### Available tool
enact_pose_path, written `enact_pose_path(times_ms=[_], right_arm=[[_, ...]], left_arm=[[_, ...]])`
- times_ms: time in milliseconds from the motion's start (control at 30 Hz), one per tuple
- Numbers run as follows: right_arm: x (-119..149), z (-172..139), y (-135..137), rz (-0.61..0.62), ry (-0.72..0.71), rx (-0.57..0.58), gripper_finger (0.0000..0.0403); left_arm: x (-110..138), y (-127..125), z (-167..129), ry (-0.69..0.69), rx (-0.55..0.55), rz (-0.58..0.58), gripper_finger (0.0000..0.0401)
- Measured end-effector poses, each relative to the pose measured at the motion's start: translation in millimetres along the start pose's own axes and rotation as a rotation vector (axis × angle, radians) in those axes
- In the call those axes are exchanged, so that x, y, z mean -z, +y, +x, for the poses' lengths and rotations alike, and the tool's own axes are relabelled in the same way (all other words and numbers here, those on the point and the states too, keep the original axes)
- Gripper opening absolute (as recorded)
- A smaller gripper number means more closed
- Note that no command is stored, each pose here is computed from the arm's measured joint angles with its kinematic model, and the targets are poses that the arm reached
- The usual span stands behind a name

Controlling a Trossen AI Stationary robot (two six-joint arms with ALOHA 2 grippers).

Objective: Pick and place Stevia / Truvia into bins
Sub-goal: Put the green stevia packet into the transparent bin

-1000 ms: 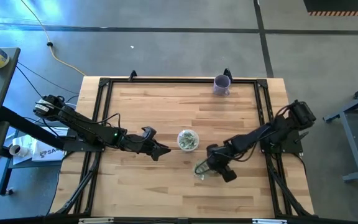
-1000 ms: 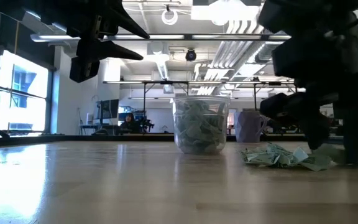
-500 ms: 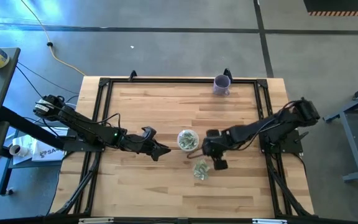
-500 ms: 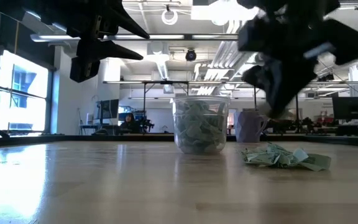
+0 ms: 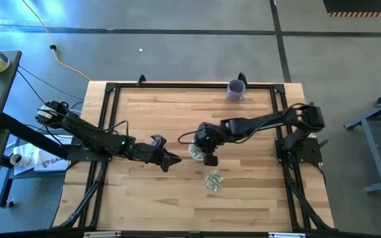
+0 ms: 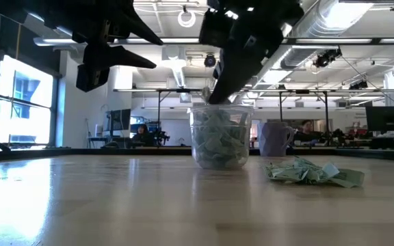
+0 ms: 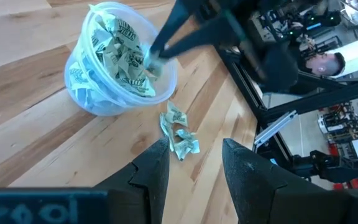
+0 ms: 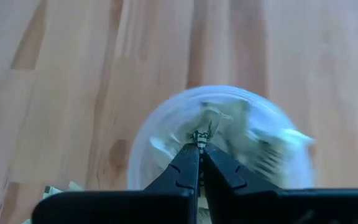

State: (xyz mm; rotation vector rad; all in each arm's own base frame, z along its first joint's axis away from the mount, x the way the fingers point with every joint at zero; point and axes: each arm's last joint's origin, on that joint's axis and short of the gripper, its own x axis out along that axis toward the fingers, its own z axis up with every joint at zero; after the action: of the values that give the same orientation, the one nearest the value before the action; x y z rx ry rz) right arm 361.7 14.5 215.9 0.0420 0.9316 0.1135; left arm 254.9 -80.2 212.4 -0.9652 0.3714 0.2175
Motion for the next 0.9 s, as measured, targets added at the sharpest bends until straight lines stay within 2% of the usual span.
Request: enact_pose_path(times_ms=[133, 267, 433, 567, 667, 800, 900], right_arm=[[-0.6, 16.5, 2.3, -0.003, 0.048, -0.013, 0.0006], [5.2, 19.0, 0.8, 0.009, 0.107, 0.016, 0.0018], [4.5, 19.1, 0.0, -0.043, 0.1, 0.041, 0.0057], [4.6, 19.0, 0.2, -0.039, 0.102, 0.034, 0.0097], [1.5, 11.4, 4.0, -0.049, 0.077, -0.008, 0.0124], [-8.5, -11.9, 11.9, -0.115, -0.011, 0.011, 0.0153], [-5.7, -28.6, 17.4, -0.159, 0.014, 0.015, 0.0171]], left_arm=[[0.0, 0.0, 0.0, 0.001, 0.001, -0.005, 0.0182], [0.1, -0.1, 0.0, 0.002, 0.001, -0.005, 0.0182], [0.1, -0.1, 0.0, 0.002, 0.001, -0.001, 0.0182], [0.1, -0.1, 0.0, 0.001, 0.001, -0.001, 0.0182], [0.1, -0.1, 0.0, 0.001, 0.001, -0.001, 0.0182], [0.1, -0.1, 0.0, 0.001, 0.001, 0.0, 0.0182], [0.1, -0.1, 0.0, 0.001, 0.001, -0.004, 0.0182]])
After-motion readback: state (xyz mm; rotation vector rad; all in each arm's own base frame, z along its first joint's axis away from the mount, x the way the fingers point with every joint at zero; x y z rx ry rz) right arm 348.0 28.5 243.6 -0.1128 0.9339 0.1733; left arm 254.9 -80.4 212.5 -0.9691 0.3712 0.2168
